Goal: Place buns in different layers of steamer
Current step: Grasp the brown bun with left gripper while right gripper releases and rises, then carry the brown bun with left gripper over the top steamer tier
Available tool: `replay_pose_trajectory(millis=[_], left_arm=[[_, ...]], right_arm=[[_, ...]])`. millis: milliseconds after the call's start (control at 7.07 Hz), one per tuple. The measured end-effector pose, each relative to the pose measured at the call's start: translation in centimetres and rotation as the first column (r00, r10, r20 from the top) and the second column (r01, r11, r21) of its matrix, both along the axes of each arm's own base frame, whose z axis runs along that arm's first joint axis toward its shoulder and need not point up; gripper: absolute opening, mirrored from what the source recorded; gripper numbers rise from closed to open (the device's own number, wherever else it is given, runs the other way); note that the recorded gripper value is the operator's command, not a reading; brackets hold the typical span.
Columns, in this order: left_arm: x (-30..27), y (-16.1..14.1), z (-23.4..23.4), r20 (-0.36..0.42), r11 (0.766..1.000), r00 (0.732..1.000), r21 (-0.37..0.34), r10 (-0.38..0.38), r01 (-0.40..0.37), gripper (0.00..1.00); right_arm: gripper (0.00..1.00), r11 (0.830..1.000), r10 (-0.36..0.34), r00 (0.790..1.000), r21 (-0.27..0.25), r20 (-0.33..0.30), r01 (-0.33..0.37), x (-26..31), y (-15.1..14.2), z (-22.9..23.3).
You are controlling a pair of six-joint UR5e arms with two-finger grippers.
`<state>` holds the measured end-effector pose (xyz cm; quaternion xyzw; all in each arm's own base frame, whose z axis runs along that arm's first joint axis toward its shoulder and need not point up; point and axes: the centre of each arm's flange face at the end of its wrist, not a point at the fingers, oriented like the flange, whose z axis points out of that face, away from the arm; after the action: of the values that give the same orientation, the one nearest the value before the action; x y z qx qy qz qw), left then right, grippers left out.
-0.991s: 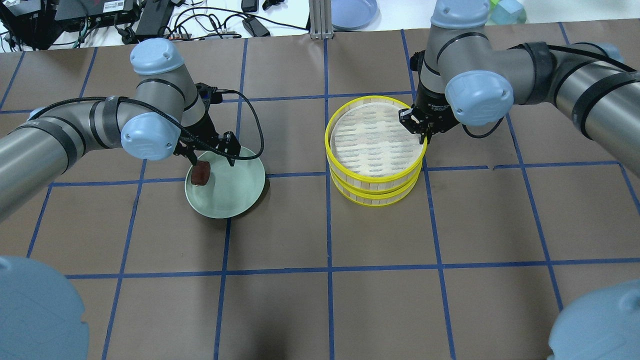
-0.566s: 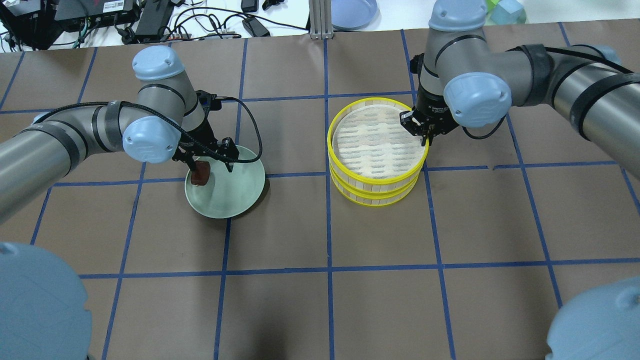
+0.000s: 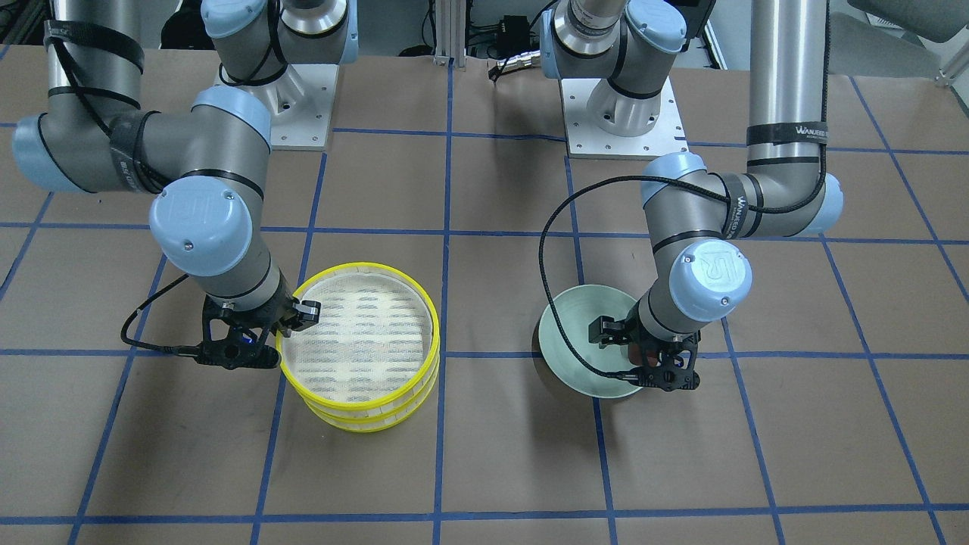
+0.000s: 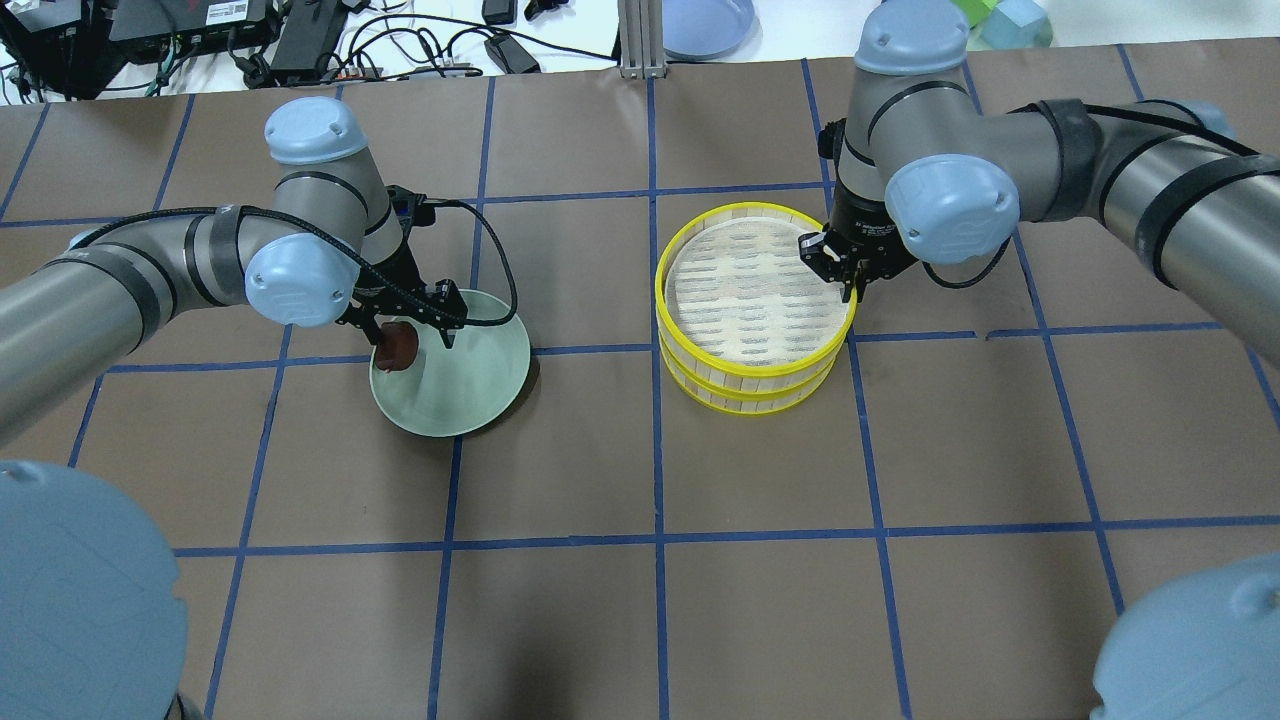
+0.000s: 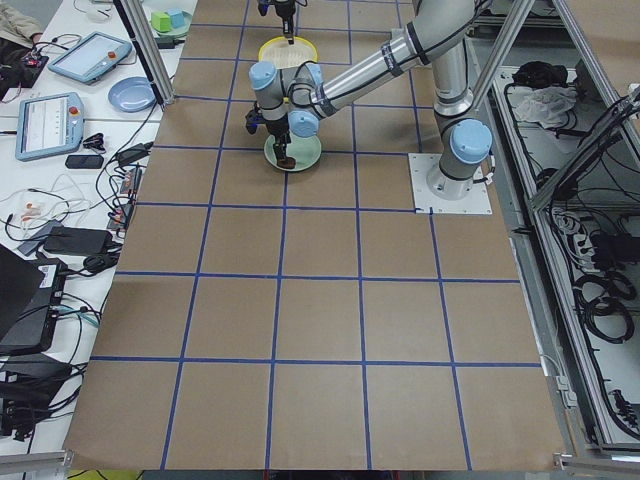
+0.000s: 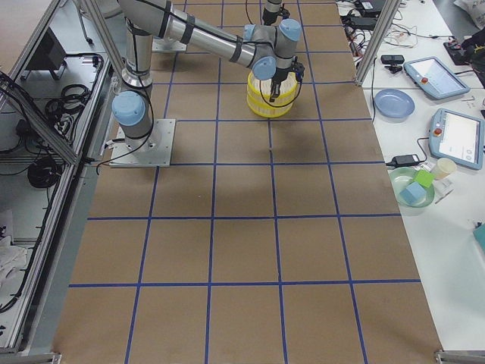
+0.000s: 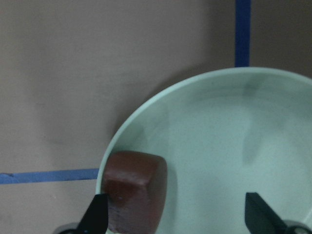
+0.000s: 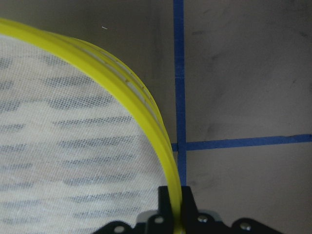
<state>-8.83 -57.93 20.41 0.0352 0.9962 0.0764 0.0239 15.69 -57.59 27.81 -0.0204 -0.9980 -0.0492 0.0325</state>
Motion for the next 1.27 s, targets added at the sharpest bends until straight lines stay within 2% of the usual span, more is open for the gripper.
replay_pose_trajectory(millis=[142,283,425,566,708,991,1132,1274], left_arm=[[0.4,-0.1,0.0,0.001,1.0,1.0,0.001,-0.007,0.007,0.98],[0.7,-0.1,0.0,0.001,1.0,1.0,0.001,-0.011,0.011,0.92],[0.9,-0.1,-0.1,0.0,1.0,1.0,0.003,-0.014,0.014,0.18],[0.9,-0.3,-0.1,-0.002,1.0,1.0,0.001,-0.03,0.03,0.04],[1.0,-0.5,-0.1,-0.007,0.998,0.998,-0.001,-0.063,0.063,0.04],[1.0,-0.7,-0.3,-0.015,0.995,0.995,-0.003,-0.097,0.097,0.0],[0.9,-0.8,-0.1,-0.017,0.994,0.994,-0.013,-0.106,0.105,0.0],[0.7,-1.0,0.7,-0.017,0.993,0.993,-0.035,-0.115,0.115,0.0]], right_arm=[[1.0,1.0,-0.002,1.0,0.002,0.003,0.002,0.0,0.0,0.0],[1.0,1.0,-0.001,1.0,-0.01,0.007,0.001,-0.1,-0.1,0.7],[1.0,0.999,0.003,1.0,-0.041,0.012,-0.003,-0.1,-0.2,3.0],[1.0,0.996,0.005,1.0,-0.088,0.027,-0.003,0.0,0.0,7.4],[1.0,0.992,0.007,0.999,-0.124,0.05,0.0,0.2,0.5,12.4],[1.0,0.99,0.007,0.997,-0.141,0.071,0.003,0.3,2.7,21.2],[1.0,0.991,0.008,0.997,-0.131,0.072,0.002,0.3,4.3,23.6],[1.0,0.995,0.008,0.998,-0.098,0.07,-0.001,0.3,5.6,24.2]])
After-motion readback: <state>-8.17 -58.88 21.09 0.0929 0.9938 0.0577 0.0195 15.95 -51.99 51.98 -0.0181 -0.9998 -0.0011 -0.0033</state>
